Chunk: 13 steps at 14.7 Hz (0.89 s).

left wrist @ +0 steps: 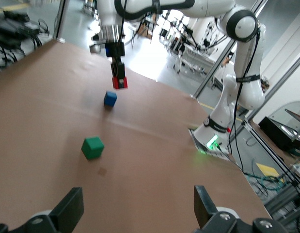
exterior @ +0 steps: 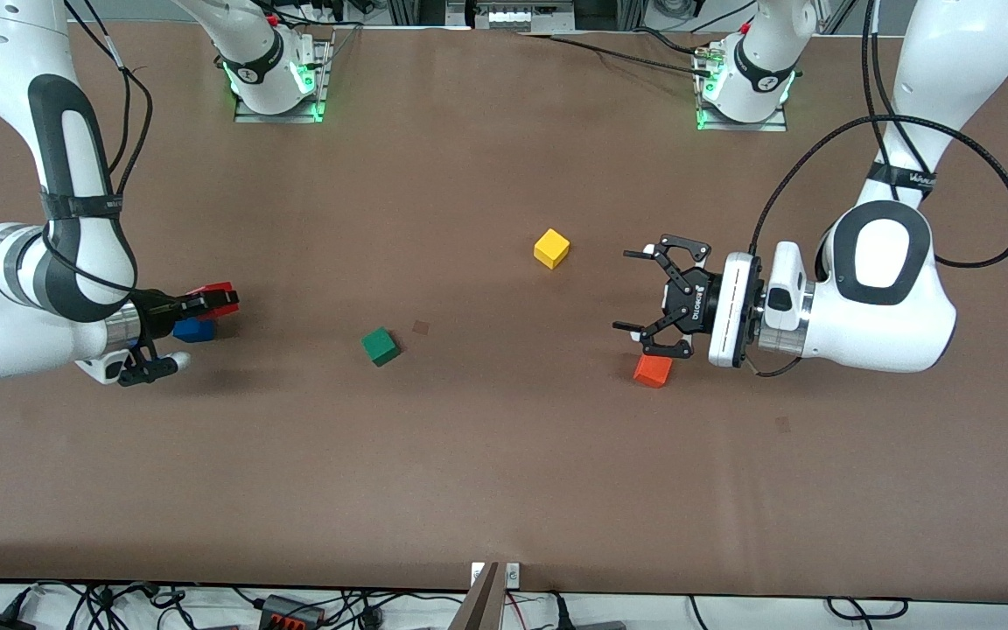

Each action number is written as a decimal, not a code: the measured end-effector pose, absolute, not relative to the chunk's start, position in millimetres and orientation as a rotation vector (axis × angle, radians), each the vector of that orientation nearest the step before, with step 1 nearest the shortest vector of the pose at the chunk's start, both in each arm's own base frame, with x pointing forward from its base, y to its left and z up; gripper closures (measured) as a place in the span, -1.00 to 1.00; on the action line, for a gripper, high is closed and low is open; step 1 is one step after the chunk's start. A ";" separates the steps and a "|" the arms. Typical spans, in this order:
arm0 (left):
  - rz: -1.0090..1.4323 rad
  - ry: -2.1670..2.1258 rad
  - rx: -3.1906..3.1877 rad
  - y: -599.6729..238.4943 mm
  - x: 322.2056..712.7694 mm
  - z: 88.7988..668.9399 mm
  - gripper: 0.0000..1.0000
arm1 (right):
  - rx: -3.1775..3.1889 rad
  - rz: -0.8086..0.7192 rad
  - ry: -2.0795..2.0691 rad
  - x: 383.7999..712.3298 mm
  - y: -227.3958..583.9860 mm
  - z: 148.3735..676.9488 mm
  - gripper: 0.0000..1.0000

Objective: Pass red block to right arm, stack on blue
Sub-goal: 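Move the red cube with the right gripper above the blue cube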

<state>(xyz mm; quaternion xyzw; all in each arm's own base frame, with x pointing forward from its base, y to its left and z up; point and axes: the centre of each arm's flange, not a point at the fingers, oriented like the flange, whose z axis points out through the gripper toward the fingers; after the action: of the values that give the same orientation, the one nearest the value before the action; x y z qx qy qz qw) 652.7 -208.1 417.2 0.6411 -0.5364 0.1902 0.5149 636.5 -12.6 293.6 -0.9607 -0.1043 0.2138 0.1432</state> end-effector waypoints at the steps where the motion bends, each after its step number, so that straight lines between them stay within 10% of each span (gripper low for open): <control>1: 0.397 -1.298 1.566 -206.5 651.2 421.1 -1.00 | -2.825 0.607 -0.292 635.2 -17.7 295.1 -0.11; 13: -0.449 -1.162 2.401 -123.3 636.3 475.0 -1.00 | -3.148 0.272 -0.229 600.7 -52.1 262.1 -0.11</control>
<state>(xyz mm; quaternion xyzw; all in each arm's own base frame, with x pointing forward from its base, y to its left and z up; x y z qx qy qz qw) 636.3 -123.3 475.0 0.8665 -0.4193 -0.1621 0.2169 600.7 -52.1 262.1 -0.9936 -0.0721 0.0858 -0.0132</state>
